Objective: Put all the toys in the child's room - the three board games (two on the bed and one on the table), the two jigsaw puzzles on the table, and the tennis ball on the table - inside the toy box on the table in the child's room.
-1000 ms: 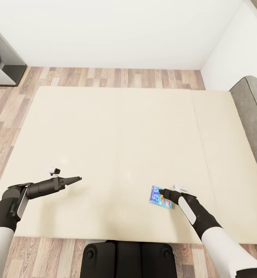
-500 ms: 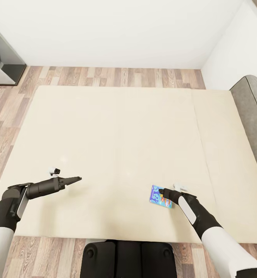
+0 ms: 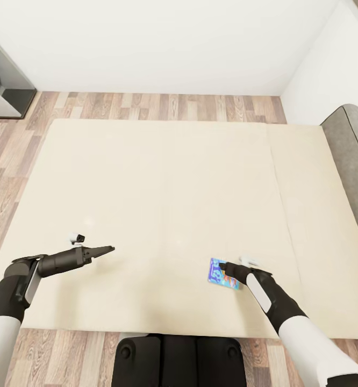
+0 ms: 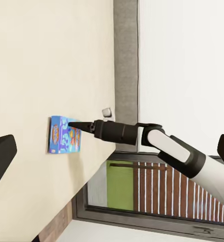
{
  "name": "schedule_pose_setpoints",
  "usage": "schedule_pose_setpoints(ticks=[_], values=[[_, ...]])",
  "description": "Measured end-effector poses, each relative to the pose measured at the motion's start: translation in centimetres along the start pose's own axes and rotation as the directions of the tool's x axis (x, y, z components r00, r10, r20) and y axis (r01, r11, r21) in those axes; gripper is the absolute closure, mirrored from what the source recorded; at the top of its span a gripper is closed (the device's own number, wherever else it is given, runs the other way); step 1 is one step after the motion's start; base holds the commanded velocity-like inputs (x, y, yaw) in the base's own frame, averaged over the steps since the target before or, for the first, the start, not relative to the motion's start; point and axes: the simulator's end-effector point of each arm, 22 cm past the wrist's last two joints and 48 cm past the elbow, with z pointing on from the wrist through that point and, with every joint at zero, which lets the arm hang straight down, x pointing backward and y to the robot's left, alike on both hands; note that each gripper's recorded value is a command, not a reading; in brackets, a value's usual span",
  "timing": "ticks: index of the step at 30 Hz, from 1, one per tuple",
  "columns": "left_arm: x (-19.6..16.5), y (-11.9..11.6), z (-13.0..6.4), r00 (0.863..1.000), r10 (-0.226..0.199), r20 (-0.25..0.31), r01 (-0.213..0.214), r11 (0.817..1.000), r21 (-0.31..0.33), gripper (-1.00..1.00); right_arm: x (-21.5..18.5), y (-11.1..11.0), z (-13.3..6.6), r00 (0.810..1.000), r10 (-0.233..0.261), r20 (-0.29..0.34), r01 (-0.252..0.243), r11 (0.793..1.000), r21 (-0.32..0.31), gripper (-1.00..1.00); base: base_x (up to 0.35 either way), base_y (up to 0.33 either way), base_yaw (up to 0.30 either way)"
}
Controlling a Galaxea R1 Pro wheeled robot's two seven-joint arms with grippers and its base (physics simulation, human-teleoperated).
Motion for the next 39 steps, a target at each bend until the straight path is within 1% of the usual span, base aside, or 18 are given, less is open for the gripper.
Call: schedule_pose_setpoints(ticks=[2,5,8,23,25,29,32,34,39], values=[[0.0,0.0,0.0,1.0,0.0,0.0,0.0,1.0,0.0,-1.0,0.0,0.5,0.0,1.0,0.001,0.0,-0.001,1.0,-0.02,-1.0,0.0,0.0,0.0],[0.0,0.0,0.0,1.0,0.0,0.0,0.0,1.0,0.0,-1.0,0.0,1.7,-0.1,1.0,0.005,0.0,-0.004,0.997,-0.075,-1.0,0.0,0.0,0.0],[0.0,0.0,0.0,1.0,0.0,0.0,0.0,1.0,0.0,-1.0,0.0,2.2,-0.1,1.0,0.004,0.001,-0.004,0.995,-0.1,-1.0,0.0,0.0,0.0],[0.0,0.0,0.1,1.0,0.0,0.0,0.0,1.0,0.001,-1.0,0.1,2.7,-0.1,1.0,0.005,-0.001,-0.005,0.993,-0.115,-1.0,0.0,0.0,0.0],[0.0,0.0,0.1,1.0,0.0,0.0,0.0,1.0,0.001,-1.0,0.2,3.3,-0.1,1.0,0.007,-0.004,-0.008,0.992,-0.127,-1.0,0.0,0.0,0.0],[0.0,0.0,0.1,1.0,0.0,0.0,0.0,1.0,0.001,-1.0,0.9,6.1,-0.1,1.0,0.013,-0.013,-0.015,0.983,-0.182,-1.0,0.0,0.0,0.0],[0.0,0.0,0.1,1.0,0.0,0.0,0.0,1.0,0.001,-1.0,1.5,7.3,-0.2,1.0,-0.012,-0.022,0.007,0.979,-0.202,-1.0,0.0,0.0,0.0],[0.0,0.0,0.1,1.0,0.0,0.0,0.0,1.0,0.001,-1.0,1.8,7.7,-0.2,0.999,-0.022,-0.025,0.017,0.978,-0.206,-1.0,0.0,0.0,0.0],[0.0,0.0,0.1,1.0,0.0,0.0,0.0,1.0,0.001,-1.0,2.0,8.2,-0.2,0.999,-0.027,-0.028,0.02,0.977,-0.214,-1.0,0.0,0.0,0.0]])
